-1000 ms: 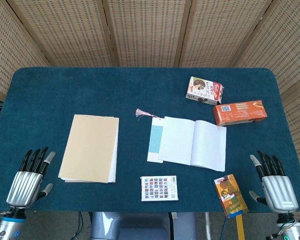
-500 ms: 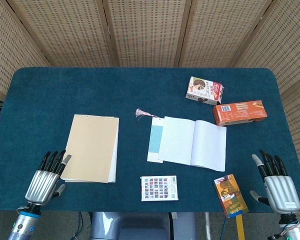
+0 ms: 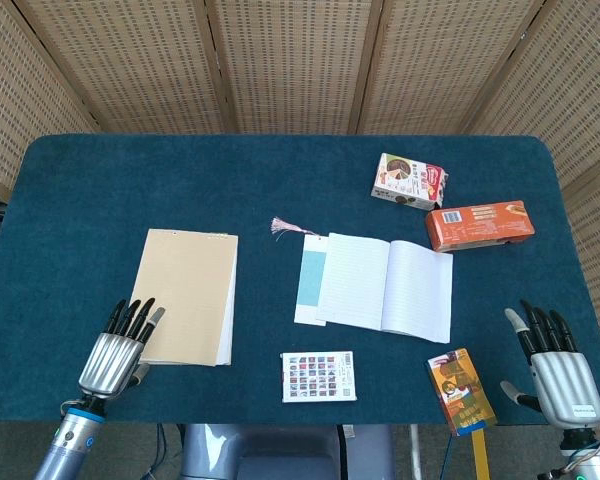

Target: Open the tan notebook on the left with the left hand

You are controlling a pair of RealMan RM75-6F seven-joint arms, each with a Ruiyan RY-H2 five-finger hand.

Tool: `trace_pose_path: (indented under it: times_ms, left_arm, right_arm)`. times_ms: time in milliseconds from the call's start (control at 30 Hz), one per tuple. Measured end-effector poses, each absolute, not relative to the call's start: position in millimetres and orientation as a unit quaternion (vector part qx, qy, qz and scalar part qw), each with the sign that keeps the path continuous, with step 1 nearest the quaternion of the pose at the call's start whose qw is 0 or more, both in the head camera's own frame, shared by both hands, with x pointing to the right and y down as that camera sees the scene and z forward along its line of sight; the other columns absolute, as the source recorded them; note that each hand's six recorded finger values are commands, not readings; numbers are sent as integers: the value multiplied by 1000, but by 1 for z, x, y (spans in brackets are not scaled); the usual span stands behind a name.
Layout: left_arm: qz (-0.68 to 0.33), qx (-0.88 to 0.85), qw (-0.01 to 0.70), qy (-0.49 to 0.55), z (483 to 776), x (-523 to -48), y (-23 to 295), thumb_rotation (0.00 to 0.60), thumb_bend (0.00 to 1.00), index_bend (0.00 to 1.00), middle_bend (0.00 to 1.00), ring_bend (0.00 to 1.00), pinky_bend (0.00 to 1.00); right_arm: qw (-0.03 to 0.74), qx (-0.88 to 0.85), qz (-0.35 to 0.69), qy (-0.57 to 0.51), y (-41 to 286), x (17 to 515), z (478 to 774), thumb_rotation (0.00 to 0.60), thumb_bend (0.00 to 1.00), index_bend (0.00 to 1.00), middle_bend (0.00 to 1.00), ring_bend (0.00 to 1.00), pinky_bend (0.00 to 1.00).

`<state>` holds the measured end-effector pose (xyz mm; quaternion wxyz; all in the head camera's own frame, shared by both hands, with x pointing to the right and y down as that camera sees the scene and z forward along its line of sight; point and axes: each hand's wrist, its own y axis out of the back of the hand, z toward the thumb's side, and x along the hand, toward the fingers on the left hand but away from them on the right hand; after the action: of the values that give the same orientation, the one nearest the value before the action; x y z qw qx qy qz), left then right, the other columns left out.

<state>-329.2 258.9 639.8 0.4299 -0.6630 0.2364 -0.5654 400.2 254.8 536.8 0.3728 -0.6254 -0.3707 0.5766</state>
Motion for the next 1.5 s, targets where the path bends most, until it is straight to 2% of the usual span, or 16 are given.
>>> trace_pose_path:
  times_ms: [567, 1500]
  left_arm:
    - [-585, -664, 418, 205, 669, -316, 265, 600, 268, 4, 0, 0, 0]
    - [-582, -663, 424, 207, 688, -302, 262, 600, 279, 18, 0, 0, 0]
  right_arm:
    - [372, -632, 569, -373, 256, 399, 534, 600, 115, 0, 0, 0, 0]
    - [372, -642, 559, -370, 259, 395, 531, 600, 113, 0, 0, 0, 0]
